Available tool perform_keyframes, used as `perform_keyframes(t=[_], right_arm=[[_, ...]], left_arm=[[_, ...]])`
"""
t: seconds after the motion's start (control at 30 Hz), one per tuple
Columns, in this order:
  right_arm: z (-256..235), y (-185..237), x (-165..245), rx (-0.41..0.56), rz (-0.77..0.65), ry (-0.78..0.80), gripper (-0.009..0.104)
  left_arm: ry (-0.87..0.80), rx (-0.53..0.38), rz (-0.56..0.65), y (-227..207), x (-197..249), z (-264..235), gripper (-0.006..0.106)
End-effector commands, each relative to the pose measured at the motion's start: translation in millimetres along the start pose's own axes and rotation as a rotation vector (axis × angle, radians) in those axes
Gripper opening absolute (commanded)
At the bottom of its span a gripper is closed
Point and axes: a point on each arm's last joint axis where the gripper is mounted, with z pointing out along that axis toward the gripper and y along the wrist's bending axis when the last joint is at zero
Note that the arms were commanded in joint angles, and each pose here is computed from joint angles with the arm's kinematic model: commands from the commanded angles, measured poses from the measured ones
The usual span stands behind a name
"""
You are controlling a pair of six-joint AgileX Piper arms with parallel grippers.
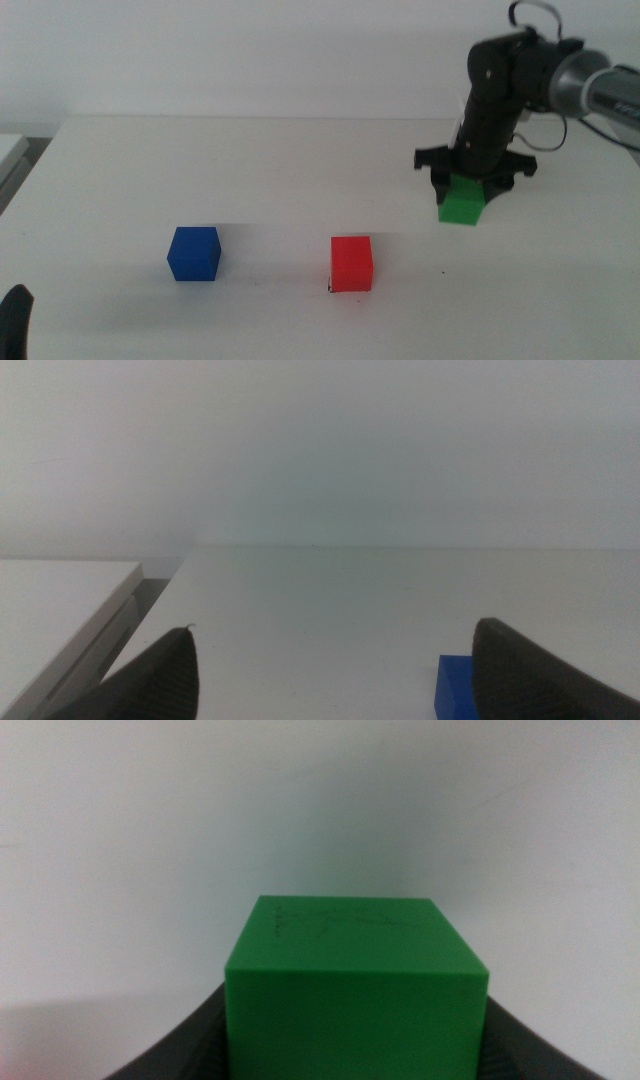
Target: Stack red cubes first, then green, then blue cubes in a specific spot.
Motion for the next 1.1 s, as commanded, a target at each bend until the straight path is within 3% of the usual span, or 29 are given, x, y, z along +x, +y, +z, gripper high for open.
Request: perform_keyframes(t=[0.0,0.3,0.63,1.07], right_arm=[[-33.0,6.6,9.4,-0.006,-0.005,-0.043,0.024],[-79.0,54.8,48.4,-0.017,-0.090,-0.126,0.024],[-84.0,107.9,91.3,-0.037,-0.149,-0.137,0.024],[-74.7,132.4,112.4,-0.022,-0.203,-0.129,0.024]], left_arm=[[-0.017,-0.002,0.002,0.1,-1.3,-0.3,0.092],[-0.017,-0.002,0.002,0.1,-1.3,-0.3,0.092],[-0.017,-0.002,0.002,0.1,-1.3,-0.3,0.092],[-0.017,-0.002,0.002,0.1,-1.3,-0.3,0.092]])
